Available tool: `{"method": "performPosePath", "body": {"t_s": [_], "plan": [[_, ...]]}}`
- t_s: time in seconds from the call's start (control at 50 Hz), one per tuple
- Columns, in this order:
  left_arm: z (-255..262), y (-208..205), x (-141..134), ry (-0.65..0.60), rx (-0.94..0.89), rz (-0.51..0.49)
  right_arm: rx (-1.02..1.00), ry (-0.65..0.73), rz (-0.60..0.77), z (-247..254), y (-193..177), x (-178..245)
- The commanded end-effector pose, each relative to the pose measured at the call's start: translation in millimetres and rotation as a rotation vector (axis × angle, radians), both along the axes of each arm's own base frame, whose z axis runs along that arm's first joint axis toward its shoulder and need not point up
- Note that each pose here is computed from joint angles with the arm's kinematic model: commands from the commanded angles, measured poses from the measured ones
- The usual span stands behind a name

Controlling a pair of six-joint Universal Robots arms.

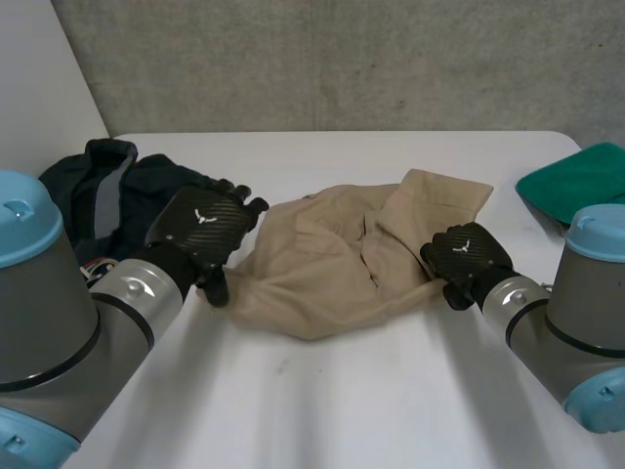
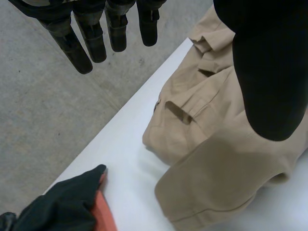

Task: Fold the laundry.

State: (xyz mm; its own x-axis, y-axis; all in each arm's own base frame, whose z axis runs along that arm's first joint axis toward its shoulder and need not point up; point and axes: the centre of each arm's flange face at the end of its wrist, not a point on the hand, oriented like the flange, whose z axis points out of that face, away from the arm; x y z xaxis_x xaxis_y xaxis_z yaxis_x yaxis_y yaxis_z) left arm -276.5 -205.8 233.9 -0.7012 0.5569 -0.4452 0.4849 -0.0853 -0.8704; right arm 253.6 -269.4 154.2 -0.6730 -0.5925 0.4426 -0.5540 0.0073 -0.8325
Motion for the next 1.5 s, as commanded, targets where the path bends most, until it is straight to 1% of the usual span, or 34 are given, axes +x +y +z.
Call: {"method": "performPosePath", "body": {"t_s": [0.02, 0.08, 0.16, 0.24, 0.3, 0.34, 0.4, 0.48, 0.56, 0.62, 0.64, 0.66, 0.68, 0.7, 0.72, 0.78, 0.8, 0.88, 0.92, 0.94, 1.0, 1.06, 1.1, 1.14, 1.16, 1.22, 1.24, 1.28, 1.3, 1.36, 1.38, 1.42, 1.44, 1.5], "plan": [[3, -2, 2, -0.049, -0.02, 0.006, 0.012, -0.021, -0.016, 1, 0, -1], [0, -4, 2, -0.067, -0.019, 0.007, 0.013, -0.022, -0.018, 1, 0, -1], [-19, -13, -1, -0.121, 0.013, -0.001, 0.017, -0.021, -0.023, 1, -1, -2], [-51, -33, -6, -0.214, 0.05, -0.008, 0.024, -0.022, -0.029, 1, -2, -4], [-68, -41, -9, -0.269, 0.071, -0.022, 0.027, -0.026, -0.034, 0, -3, -5], [-73, -45, -13, -0.291, 0.063, -0.031, 0.028, -0.034, -0.041, 1, -4, -5], [-69, -46, -18, -0.29, 0.048, -0.043, 0.033, -0.039, -0.05, 0, -4, -6], [-51, -38, -27, -0.265, 0.022, -0.046, 0.023, -0.043, -0.073, 4, -11, -11], [-21, -21, -33, -0.186, -0.021, -0.008, -0.022, -0.062, -0.124, 19, -24, -21], [21, -3, -35, -0.069, -0.093, 0.022, -0.11, -0.101, -0.163, 49, -36, -31], [49, 7, -34, 0.011, -0.148, 0.032, -0.143, -0.114, -0.169, 60, -40, -33], [63, 12, -33, 0.049, -0.173, 0.034, -0.212, -0.145, -0.186, 82, -48, -38], [77, 17, -32, 0.092, -0.202, 0.034, -0.25, -0.165, -0.194, 95, -53, -40], [89, 21, -31, 0.124, -0.228, 0.029, -0.287, -0.187, -0.201, 107, -57, -42], [115, 31, -29, 0.199, -0.285, 0.014, -0.356, -0.232, -0.207, 133, -66, -43], [146, 40, -29, 0.29, -0.348, -0.013, -0.425, -0.311, -0.191, 164, -77, -40], [154, 40, -32, 0.311, -0.369, -0.025, -0.435, -0.365, -0.164, 175, -86, -34], [146, 21, -45, 0.289, -0.347, -0.007, -0.392, -0.468, -0.054, 178, -111, -9], [127, 11, -49, 0.235, -0.28, 0.02, -0.361, -0.501, 0.01, 171, -118, 12], [111, 7, -51, 0.19, -0.223, 0.038, -0.349, -0.507, 0.043, 163, -124, 23], [79, 6, -52, 0.117, -0.111, 0.053, -0.332, -0.51, 0.098, 141, -133, 44], [62, 9, -53, 0.098, -0.055, 0.053, -0.313, -0.511, 0.126, 118, -141, 55], [51, 14, -52, 0.091, -0.021, 0.049, -0.277, -0.5, 0.161, 92, -144, 65], [45, 17, -52, 0.085, -0.005, 0.047, -0.238, -0.487, 0.178, 74, -143, 70], [40, 19, -52, 0.076, 0.004, 0.045, -0.188, -0.468, 0.188, 58, -139, 74], [34, 21, -49, 0.059, 0.007, 0.042, -0.128, -0.43, 0.172, 47, -131, 75], [34, 22, -49, 0.057, 0.004, 0.04, -0.107, -0.4, 0.142, 46, -125, 73], [34, 22, -48, 0.049, -0.004, 0.039, -0.111, -0.371, 0.101, 55, -121, 68], [35, 23, -48, 0.044, -0.014, 0.032, -0.122, -0.341, 0.048, 72, -114, 61], [38, 24, -49, 0.04, -0.03, 0.018, -0.125, -0.291, -0.045, 103, -94, 45], [39, 23, -50, 0.037, -0.037, 0.015, -0.105, -0.256, -0.122, 121, -77, 30], [40, 23, -51, 0.036, -0.045, 0.013, -0.069, -0.226, -0.188, 130, -61, 16], [43, 23, -51, 0.041, -0.054, 0.009, -0.01, -0.194, -0.24, 129, -44, 5], [47, 22, -53, 0.052, -0.064, 0.004, 0.098, -0.149, -0.276, 119, -17, -5]]}}
